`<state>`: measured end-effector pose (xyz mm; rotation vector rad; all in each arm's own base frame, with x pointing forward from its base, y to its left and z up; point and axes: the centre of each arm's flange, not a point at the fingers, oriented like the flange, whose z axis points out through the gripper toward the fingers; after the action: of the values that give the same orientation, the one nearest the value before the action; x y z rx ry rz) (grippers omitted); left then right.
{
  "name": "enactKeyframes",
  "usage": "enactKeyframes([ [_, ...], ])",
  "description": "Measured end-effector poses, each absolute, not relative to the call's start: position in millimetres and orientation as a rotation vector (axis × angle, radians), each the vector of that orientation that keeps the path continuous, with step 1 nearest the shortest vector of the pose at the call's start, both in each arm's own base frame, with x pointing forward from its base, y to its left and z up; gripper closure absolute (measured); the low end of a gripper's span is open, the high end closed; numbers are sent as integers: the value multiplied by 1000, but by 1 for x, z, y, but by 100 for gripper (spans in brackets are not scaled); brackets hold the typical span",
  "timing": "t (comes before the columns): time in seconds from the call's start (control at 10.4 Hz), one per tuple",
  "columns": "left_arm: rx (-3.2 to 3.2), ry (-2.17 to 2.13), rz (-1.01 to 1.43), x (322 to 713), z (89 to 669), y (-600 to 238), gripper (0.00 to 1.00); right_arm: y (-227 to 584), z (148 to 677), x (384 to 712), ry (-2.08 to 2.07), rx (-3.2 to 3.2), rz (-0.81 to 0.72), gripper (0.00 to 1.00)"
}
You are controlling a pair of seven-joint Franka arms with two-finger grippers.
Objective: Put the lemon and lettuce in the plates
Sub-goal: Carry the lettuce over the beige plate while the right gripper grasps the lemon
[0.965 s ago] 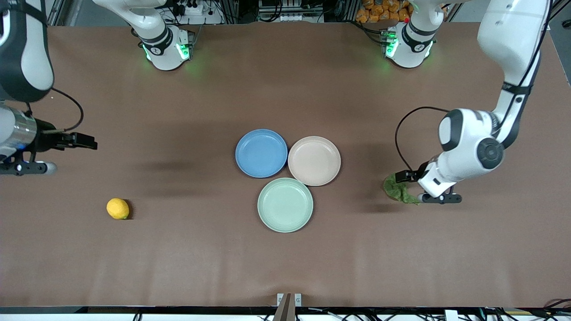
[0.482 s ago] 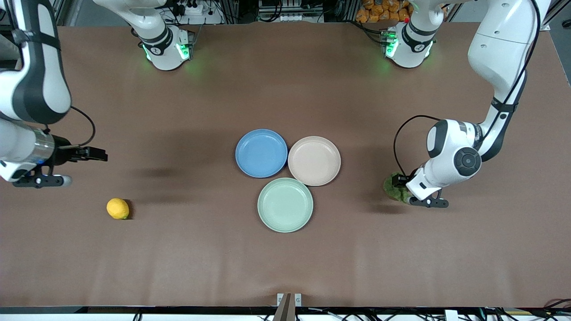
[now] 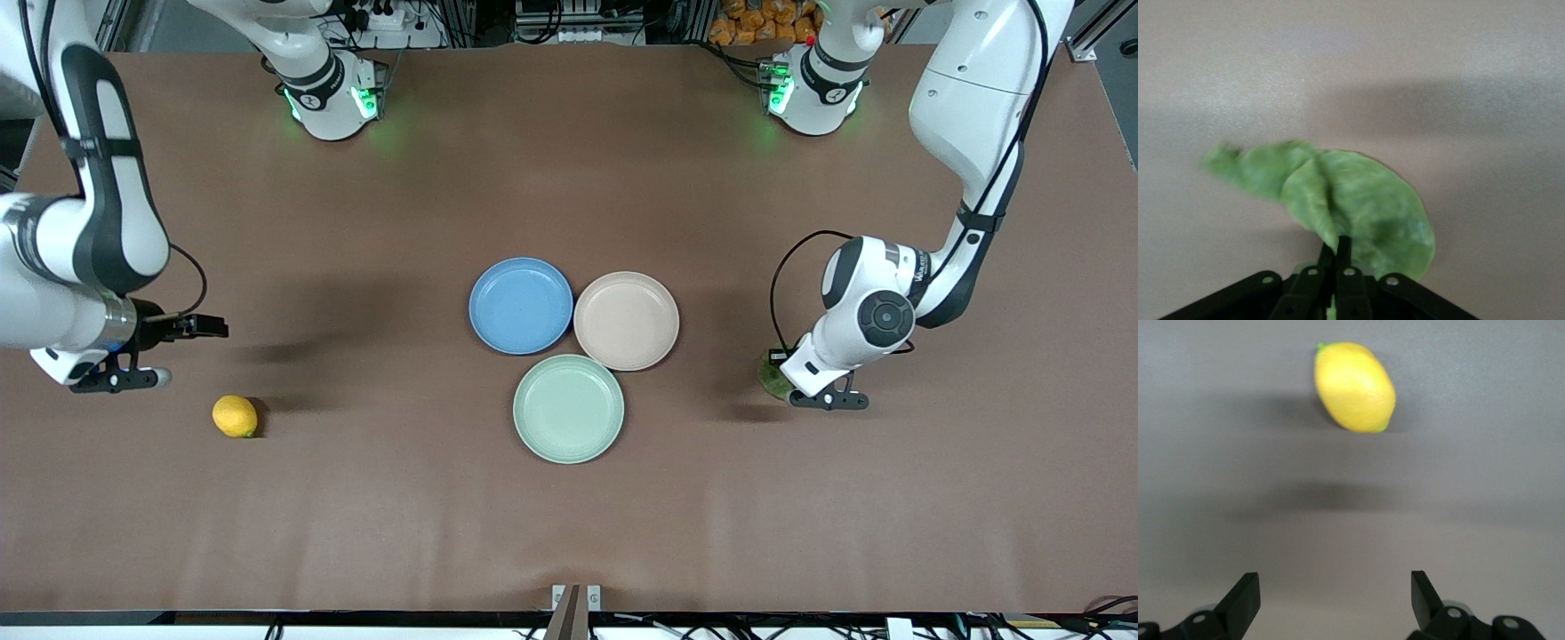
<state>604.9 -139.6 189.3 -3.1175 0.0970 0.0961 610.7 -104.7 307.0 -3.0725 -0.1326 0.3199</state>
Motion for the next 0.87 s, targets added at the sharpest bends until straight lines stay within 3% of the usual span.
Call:
enactKeyframes([
  [0.39,-3085,23,128,602,227,-184,98,-87,297,636,-453,-3046,253,0],
  [0.87,-3093,-155,86,552,281,-326,98,-67,274,670,-1156,-2980,114,0],
])
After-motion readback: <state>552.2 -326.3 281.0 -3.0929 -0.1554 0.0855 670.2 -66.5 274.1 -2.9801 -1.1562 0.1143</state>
